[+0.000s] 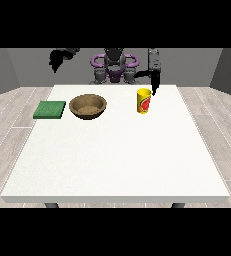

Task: Pick the cup and pour the ball into the bowl, then pick the bowl and place it on the pad

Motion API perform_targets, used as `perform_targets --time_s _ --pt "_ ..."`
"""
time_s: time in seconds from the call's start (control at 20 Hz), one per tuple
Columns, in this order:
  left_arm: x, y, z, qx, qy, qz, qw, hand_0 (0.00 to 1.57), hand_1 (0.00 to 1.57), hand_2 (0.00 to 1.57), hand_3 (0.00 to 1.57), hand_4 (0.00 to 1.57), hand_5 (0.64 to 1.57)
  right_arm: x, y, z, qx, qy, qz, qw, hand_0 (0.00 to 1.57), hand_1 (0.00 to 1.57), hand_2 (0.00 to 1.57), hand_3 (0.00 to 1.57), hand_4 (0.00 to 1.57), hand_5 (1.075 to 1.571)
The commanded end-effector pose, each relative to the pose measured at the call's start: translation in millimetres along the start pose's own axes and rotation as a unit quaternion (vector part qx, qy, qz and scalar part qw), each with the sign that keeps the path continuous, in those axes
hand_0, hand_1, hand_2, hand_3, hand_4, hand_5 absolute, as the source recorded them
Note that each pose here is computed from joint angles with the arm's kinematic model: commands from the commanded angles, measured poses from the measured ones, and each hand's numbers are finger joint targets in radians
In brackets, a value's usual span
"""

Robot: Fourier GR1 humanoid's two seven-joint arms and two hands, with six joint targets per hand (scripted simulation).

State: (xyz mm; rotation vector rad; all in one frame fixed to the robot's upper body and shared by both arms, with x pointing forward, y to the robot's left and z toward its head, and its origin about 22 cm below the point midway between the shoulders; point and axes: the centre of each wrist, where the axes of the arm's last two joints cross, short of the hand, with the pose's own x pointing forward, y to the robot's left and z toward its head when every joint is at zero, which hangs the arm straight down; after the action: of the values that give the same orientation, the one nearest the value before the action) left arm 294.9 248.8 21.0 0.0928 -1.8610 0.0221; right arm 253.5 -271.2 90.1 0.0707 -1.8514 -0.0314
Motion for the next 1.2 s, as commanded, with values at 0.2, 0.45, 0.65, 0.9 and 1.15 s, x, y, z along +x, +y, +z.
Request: perform_targets --time_s 0.2,0.45,0.65,0.9,1.15 --pt "-43.9 15.1 -19.6 -0.007 0.023 -0.001 1.000 0.00 0.00 0.00 0.00 0.02 1.441 -17.3 -22.0 -3.1 -0.005 0.008 0.001 1.0000 0.00 0.00 0.00 0.00 0.66 1.560" --pt "-69.6 2.8 -12.4 -0.020 0.022 -0.007 1.000 0.00 0.00 0.00 0.00 0.20 1.429 -22.4 -31.2 -13.5 -0.015 0.011 0.007 0.9998 0.00 0.00 0.00 0.00 0.67 1.562" --pt "-84.7 14.3 -11.2 -0.004 0.050 -0.004 0.999 0.00 0.00 0.00 0.00 0.21 1.435 -25.9 -43.8 -7.3 -0.013 0.029 -0.001 0.9995 0.00 0.00 0.00 0.00 0.67 1.563" --pt "-92.9 22.0 -17.6 0.031 0.035 -0.017 0.999 0.70 0.70 0.64 0.00 1.01 1.553 -15.2 -49.5 -9.4 0.013 -0.005 0.001 0.9999 0.00 0.00 0.00 0.00 0.68 1.569" --pt "-105.6 23.0 -4.7 0.062 -0.011 -0.115 0.991 1.26 1.26 1.57 1.57 1.33 1.483 34.7 -60.6 -30.2 0.039 -0.053 0.004 0.9978 0.00 0.00 0.00 0.07 0.64 1.568"
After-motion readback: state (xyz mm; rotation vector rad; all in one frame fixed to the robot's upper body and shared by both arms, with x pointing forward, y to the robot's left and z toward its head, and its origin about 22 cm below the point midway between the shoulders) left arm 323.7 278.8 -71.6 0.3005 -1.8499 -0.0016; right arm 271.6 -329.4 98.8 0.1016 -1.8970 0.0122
